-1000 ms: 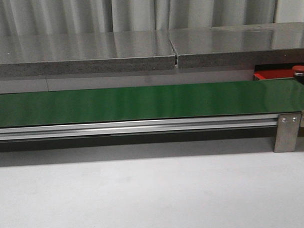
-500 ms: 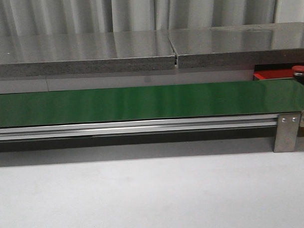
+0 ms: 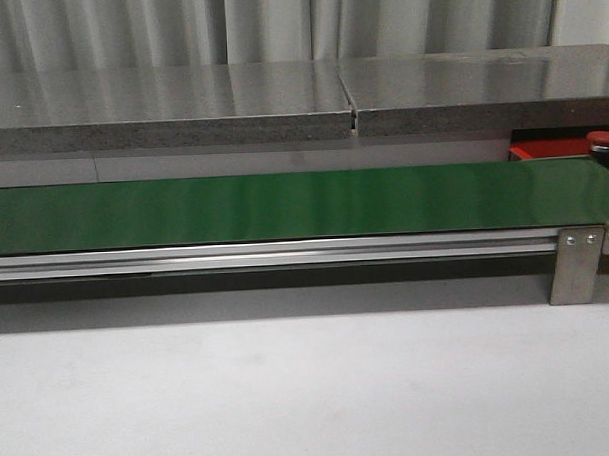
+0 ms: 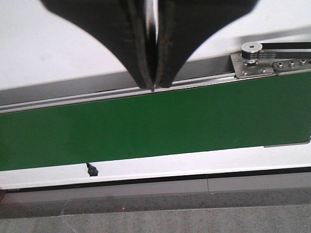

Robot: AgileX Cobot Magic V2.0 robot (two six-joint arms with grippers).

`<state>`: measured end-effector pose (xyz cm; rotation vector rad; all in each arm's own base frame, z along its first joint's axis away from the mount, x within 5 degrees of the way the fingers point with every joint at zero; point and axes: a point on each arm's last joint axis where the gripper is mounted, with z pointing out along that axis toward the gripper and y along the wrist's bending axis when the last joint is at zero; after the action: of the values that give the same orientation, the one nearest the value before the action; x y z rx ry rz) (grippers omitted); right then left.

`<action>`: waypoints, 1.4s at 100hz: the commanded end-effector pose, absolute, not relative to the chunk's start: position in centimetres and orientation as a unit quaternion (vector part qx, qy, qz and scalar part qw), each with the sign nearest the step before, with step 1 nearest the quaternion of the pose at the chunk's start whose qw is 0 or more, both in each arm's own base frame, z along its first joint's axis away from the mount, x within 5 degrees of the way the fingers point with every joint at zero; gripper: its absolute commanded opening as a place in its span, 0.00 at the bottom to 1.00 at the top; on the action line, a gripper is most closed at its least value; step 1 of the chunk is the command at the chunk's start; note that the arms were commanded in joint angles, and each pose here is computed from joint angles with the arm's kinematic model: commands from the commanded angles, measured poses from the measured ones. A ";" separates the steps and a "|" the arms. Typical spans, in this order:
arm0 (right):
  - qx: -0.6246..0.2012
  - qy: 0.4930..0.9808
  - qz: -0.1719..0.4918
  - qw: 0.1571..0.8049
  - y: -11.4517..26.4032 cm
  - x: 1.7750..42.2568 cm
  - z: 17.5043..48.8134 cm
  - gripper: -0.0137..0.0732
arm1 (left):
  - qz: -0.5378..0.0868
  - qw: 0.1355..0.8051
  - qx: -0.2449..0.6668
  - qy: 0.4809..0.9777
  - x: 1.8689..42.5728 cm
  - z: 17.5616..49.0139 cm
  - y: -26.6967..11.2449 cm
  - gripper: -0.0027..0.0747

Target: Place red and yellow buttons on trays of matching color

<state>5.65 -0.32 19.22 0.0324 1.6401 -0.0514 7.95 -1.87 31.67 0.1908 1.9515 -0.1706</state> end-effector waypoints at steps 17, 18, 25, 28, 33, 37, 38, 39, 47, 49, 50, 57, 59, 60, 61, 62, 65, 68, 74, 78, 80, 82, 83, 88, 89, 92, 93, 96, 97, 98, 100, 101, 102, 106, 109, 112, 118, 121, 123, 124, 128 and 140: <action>0.011 0.693 -0.029 0.720 -0.3 5.5 20.3 0.08 | -0.081 0.588 0.076 0.801 8.2 33.1 -2.0 0.01; 0.011 0.693 -0.029 0.720 -0.3 5.5 20.3 0.08 | -0.081 0.588 0.076 0.801 8.2 33.1 -2.0 0.01; 0.011 0.693 -0.029 0.720 -0.3 5.5 20.3 0.08 | -0.081 0.588 0.076 0.801 8.2 33.1 -2.0 0.01; 0.011 0.693 -0.029 0.720 -0.3 5.5 20.3 0.08 | -0.081 0.588 0.076 0.801 8.2 33.1 -2.0 0.01; 0.011 0.693 -0.029 0.720 -0.3 5.5 20.3 0.08 | -0.081 0.588 0.076 0.801 8.2 33.1 -2.0 0.01; 0.011 0.693 -0.029 0.720 -0.3 5.5 20.3 0.08 | -0.081 0.588 0.076 0.801 8.2 33.1 -2.0 0.01; 0.011 0.693 -0.029 0.720 -0.3 5.5 20.3 0.08 | -0.081 0.588 0.076 0.801 8.2 33.1 -2.0 0.01; 0.011 0.693 -0.029 0.720 -0.3 5.5 20.3 0.08 | -0.081 0.588 0.076 0.801 8.2 33.1 -2.0 0.01; 0.011 0.693 -0.029 0.720 -0.3 5.5 20.3 0.08 | -0.081 0.588 0.076 0.801 8.2 33.1 -2.0 0.01; 0.011 0.693 -0.029 0.720 -0.3 5.5 20.3 0.08 | -0.081 0.588 0.076 0.801 8.2 33.1 -2.0 0.01; 0.011 0.693 -0.029 0.720 -0.3 5.5 20.3 0.08 | -0.081 0.588 0.076 0.801 8.2 33.1 -2.0 0.01; 0.011 0.693 -0.029 0.720 -0.3 5.5 20.3 0.08 | -0.081 0.588 0.076 0.801 8.2 33.1 -2.0 0.01; 0.011 0.693 -0.029 0.720 -0.3 5.5 20.3 0.08 | -0.081 0.588 0.076 0.801 8.2 33.1 -2.0 0.01; 0.011 0.693 -0.029 0.720 -0.3 5.5 20.3 0.08 | -0.081 0.588 0.076 0.801 8.2 33.1 -2.0 0.01; 0.011 0.693 -0.029 0.720 -0.3 5.5 20.3 0.08 | -0.081 0.588 0.076 0.801 8.2 33.1 -2.0 0.01; 0.011 0.693 -0.029 0.720 -0.3 5.5 20.3 0.08 | -0.081 0.588 0.076 0.801 8.2 33.1 -2.0 0.01; 0.011 0.693 -0.029 0.720 -0.3 5.5 20.3 0.08 | -0.081 0.588 0.076 0.801 8.2 33.1 -2.0 0.01; 0.011 0.693 -0.029 0.720 -0.3 5.5 20.3 0.08 | -0.081 0.588 0.076 0.801 8.2 33.1 -2.0 0.01; 0.011 0.693 -0.029 0.720 -0.3 5.5 20.3 0.08 | -0.081 0.588 0.076 0.801 8.2 33.1 -2.0 0.01; 0.011 0.693 -0.029 0.720 -0.3 5.5 20.3 0.08 | -0.080 0.588 0.076 0.801 8.2 33.1 -1.9 0.01; 0.011 0.693 -0.029 0.720 -0.3 5.5 20.3 0.08 | -0.079 0.588 0.076 0.801 8.2 33.1 -1.9 0.01; 0.011 0.693 -0.029 0.720 -0.3 5.5 20.3 0.08 | -0.077 0.588 0.077 0.801 8.2 33.1 -1.9 0.01; 0.011 0.693 -0.029 0.720 -0.3 5.5 20.3 0.08 | -0.077 0.588 0.077 0.801 8.2 33.1 -1.9 0.01; 0.011 0.693 -0.029 0.720 -0.3 5.5 20.3 0.08 | -0.076 0.589 0.076 0.801 8.2 33.1 -1.9 0.01; 0.011 0.693 -0.029 0.720 -0.3 5.5 20.3 0.08 | -0.076 0.588 0.076 0.802 8.2 33.0 -1.9 0.01; 0.011 0.693 -0.029 0.720 -0.3 5.5 20.3 0.08 | -0.076 0.591 0.075 0.799 8.3 33.0 -1.9 0.01; 0.011 0.693 -0.029 0.720 -0.3 5.5 20.3 0.08 | -0.074 0.596 0.075 0.796 8.3 33.0 -1.9 0.01; 0.011 0.693 -0.029 0.720 -0.3 5.5 20.3 0.08 | -0.068 0.606 0.075 0.789 8.3 32.9 -1.8 0.01; 0.011 0.693 -0.029 0.720 -0.3 5.5 20.3 0.08 | -0.066 0.610 0.075 0.786 8.2 32.9 -1.7 0.01; 0.011 0.693 -0.029 0.720 -0.3 5.5 20.3 0.08 | -0.062 0.616 0.076 0.782 8.2 32.8 -1.7 0.01; 0.011 0.693 -0.029 0.720 -0.3 5.5 20.3 0.08 | -0.058 0.625 0.075 0.775 8.1 32.7 -1.6 0.01; 0.011 0.693 -0.029 0.720 -0.3 5.5 20.3 0.08 | -0.056 0.628 0.075 0.773 8.1 32.6 -1.6 0.01; 0.011 0.693 -0.029 0.720 -0.3 5.5 20.3 0.08 | -0.053 0.633 0.076 0.769 8.1 32.5 -1.5 0.01; 0.011 0.693 -0.029 0.720 -0.3 5.5 20.3 0.08 | -0.047 0.645 0.071 0.760 8.1 32.1 -1.4 0.01; 0.011 0.693 -0.029 0.720 -0.3 5.5 20.3 0.08 | -0.047 0.653 0.061 0.754 8.1 31.6 -1.3 0.01; 0.011 0.693 -0.029 0.720 -0.3 5.5 20.3 0.08 | -0.048 0.654 0.054 0.753 8.1 31.2 -1.2 0.01; 0.011 0.693 -0.029 0.720 -0.3 5.5 20.3 0.08 | -0.055 0.654 0.033 0.754 7.7 30.2 -1.0 0.01; 0.011 0.693 -0.029 0.720 -0.3 5.5 20.3 0.08 | -0.056 0.653 0.027 0.755 7.6 29.6 -0.9 0.01; 0.011 0.693 -0.029 0.720 -0.3 5.5 20.3 0.08 | -0.055 0.656 0.025 0.753 7.5 29.4 -0.9 0.01; 0.011 0.693 -0.029 0.720 -0.3 5.5 20.3 0.08 | -0.052 0.659 0.024 0.750 7.5 29.0 -0.9 0.01; 0.011 0.693 -0.029 0.720 -0.3 5.5 20.3 0.08 | -0.047 0.670 0.024 0.741 7.4 28.5 -0.8 0.01; 0.011 0.693 -0.029 0.720 -0.3 5.5 20.3 0.08 | -0.045 0.716 0.019 0.696 7.1 26.8 -0.6 0.01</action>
<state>5.65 -0.32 19.22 0.0324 1.6401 -0.0514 7.19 -0.76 26.07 0.0694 1.7392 -0.0917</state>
